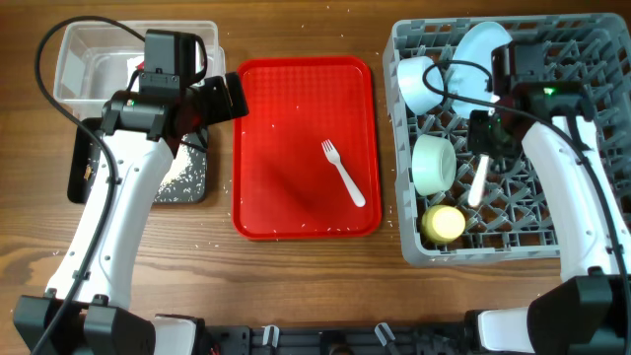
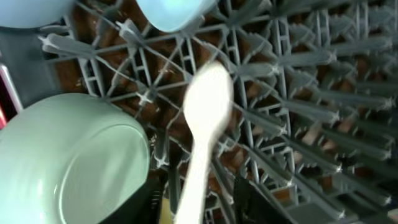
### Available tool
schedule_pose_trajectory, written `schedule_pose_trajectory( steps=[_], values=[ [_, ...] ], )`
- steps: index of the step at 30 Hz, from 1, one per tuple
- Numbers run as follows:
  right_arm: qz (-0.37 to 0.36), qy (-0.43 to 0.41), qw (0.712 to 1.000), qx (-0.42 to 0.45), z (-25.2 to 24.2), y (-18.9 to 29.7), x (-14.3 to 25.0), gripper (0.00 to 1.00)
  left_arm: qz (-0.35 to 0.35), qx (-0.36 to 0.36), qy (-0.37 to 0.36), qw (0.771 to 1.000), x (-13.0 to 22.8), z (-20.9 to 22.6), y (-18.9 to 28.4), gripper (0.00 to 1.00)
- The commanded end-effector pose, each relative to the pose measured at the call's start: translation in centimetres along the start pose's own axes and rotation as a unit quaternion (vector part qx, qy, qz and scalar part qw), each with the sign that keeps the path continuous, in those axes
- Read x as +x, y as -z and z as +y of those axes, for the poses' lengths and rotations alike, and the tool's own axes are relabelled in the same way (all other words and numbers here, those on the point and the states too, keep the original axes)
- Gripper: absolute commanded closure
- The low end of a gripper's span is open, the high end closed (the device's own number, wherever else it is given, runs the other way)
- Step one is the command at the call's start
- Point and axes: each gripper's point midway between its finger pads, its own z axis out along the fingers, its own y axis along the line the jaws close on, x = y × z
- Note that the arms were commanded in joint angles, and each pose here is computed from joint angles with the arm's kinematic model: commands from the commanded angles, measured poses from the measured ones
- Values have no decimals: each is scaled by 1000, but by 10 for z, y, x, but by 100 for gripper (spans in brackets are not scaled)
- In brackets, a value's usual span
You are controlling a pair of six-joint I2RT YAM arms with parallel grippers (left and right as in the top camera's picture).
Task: Sort waste into correct bins and load items into the dishwasher rack
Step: 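Drop the spoon into the rack with the right gripper, then grasp the white fork on the red tray with the right gripper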
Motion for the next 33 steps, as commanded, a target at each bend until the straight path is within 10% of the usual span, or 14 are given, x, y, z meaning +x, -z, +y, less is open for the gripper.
schedule_pose_trajectory(
  steps=[1,11,23,33],
  values=[
    [-5,-7,1000,9,-3,-1,-2,48,-8,-4,-1,1000,-5,2,3,0],
    [-172,179,925,-288,204,131,-39,55,-8,-4,-1,1000,-5,2,3,0],
    [103,296,931,-187,279,-64,57,53,-8,-4,-1,1000,-5,2,3,0],
    [116,275,935,-189,272,-116,61,57,-8,-4,-1,1000,-5,2,3,0]
  ],
)
